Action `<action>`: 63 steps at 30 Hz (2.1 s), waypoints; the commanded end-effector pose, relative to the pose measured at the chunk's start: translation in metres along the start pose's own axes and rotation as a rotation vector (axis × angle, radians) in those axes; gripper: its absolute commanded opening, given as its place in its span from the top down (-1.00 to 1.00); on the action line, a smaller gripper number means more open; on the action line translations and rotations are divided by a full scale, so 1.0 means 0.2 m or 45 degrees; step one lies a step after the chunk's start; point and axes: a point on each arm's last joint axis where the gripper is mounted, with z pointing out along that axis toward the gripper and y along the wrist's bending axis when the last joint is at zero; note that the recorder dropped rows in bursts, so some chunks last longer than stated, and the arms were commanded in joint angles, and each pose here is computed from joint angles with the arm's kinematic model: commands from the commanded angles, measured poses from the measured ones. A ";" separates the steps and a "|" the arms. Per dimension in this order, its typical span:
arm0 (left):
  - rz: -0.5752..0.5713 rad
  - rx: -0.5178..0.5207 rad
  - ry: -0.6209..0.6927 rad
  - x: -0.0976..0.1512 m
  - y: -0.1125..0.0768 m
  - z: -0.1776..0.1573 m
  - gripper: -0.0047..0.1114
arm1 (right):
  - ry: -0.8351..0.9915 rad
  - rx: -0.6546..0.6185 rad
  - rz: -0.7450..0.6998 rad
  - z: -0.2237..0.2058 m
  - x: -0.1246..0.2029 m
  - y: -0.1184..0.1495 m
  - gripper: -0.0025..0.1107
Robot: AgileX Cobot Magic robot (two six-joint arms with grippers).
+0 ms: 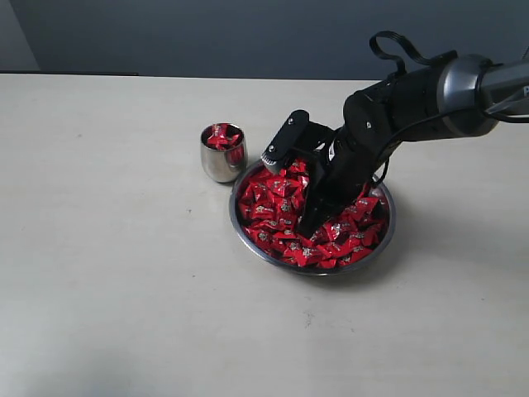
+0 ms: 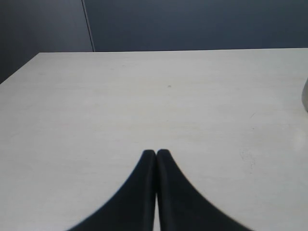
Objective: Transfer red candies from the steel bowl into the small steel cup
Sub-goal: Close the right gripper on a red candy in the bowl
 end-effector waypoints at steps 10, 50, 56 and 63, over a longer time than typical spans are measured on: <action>-0.008 0.008 -0.013 0.00 0.00 0.00 0.91 | -0.003 0.008 -0.011 0.06 0.00 0.00 0.50; -0.008 0.008 -0.013 0.00 0.00 0.00 0.91 | -0.020 0.019 0.025 0.00 -0.03 -0.02 0.97; -0.008 0.008 -0.013 0.00 0.00 0.00 0.91 | 0.035 -0.009 0.025 0.00 -0.01 -0.01 0.97; -0.008 0.008 -0.013 0.00 0.00 0.00 0.91 | 0.030 -0.003 0.027 -0.13 -0.01 -0.02 0.97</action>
